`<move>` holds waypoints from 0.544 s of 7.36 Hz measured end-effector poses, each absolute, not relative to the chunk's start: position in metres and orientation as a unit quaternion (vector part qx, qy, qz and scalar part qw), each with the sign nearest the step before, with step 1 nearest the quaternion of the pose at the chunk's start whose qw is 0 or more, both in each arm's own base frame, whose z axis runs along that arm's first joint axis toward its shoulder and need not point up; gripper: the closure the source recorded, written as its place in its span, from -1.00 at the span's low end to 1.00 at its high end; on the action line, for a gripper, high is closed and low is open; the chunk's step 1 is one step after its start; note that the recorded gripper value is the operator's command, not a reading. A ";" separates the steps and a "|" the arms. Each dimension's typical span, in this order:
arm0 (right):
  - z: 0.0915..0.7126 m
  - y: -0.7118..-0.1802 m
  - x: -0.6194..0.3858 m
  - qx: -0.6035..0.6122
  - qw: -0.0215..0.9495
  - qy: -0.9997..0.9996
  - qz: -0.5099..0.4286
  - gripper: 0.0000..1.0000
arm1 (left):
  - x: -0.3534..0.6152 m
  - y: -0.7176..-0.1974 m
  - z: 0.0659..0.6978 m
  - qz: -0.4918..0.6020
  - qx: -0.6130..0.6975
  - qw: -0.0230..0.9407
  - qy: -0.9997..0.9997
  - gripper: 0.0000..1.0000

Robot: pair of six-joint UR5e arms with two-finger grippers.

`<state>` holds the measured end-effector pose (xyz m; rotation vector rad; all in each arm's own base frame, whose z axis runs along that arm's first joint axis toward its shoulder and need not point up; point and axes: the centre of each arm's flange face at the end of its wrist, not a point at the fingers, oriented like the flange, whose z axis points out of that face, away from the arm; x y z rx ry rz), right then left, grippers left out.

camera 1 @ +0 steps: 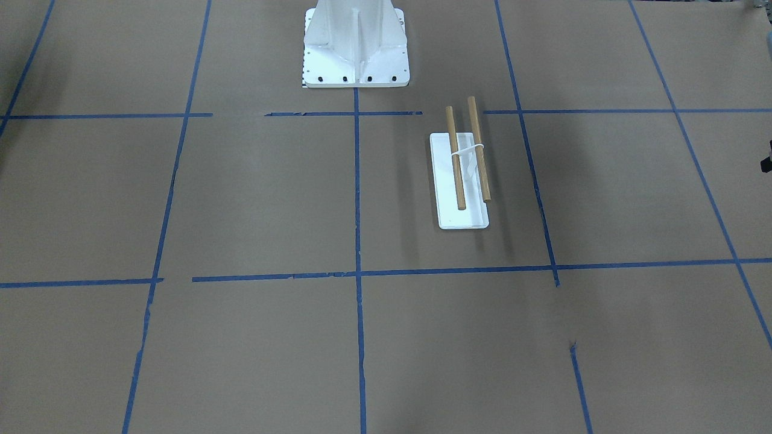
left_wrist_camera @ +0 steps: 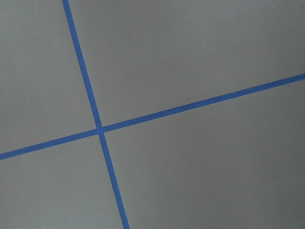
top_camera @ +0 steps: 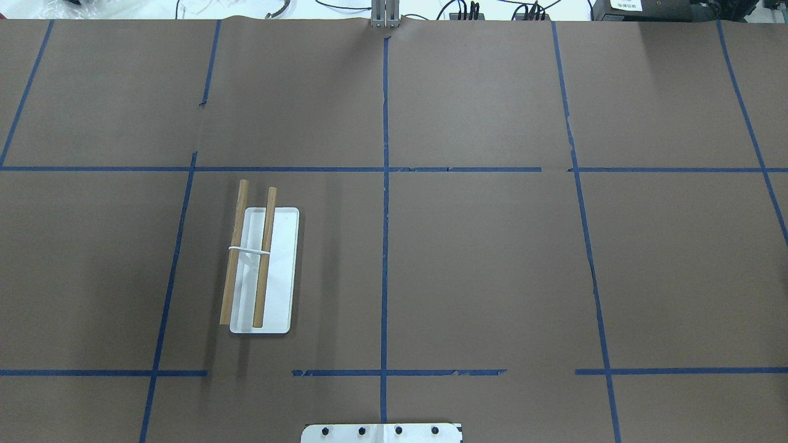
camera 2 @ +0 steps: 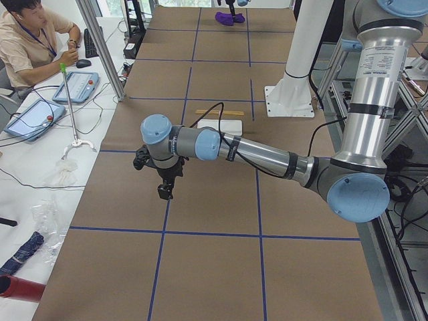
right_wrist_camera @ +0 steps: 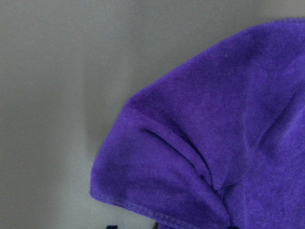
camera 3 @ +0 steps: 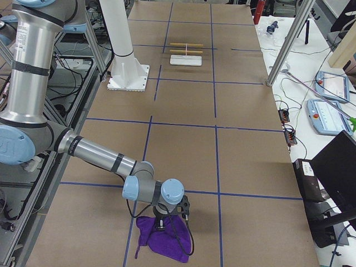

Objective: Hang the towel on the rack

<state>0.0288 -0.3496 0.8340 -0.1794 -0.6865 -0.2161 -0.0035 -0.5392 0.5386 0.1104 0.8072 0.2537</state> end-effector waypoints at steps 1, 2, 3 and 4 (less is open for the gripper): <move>0.837 -0.348 0.030 -0.090 0.933 -0.331 -0.108 0.31 | -0.004 -0.539 0.537 0.124 0.055 0.910 0.391 -1.00; 0.841 -0.345 0.031 -0.093 0.934 -0.327 -0.110 0.75 | -0.004 -0.539 0.535 0.124 0.057 0.910 0.391 -1.00; 0.845 -0.341 0.032 -0.097 0.935 -0.322 -0.111 1.00 | -0.004 -0.539 0.532 0.125 0.060 0.910 0.391 -1.00; 0.848 -0.338 0.033 -0.101 0.936 -0.319 -0.111 1.00 | -0.004 -0.540 0.528 0.127 0.064 0.909 0.391 -1.00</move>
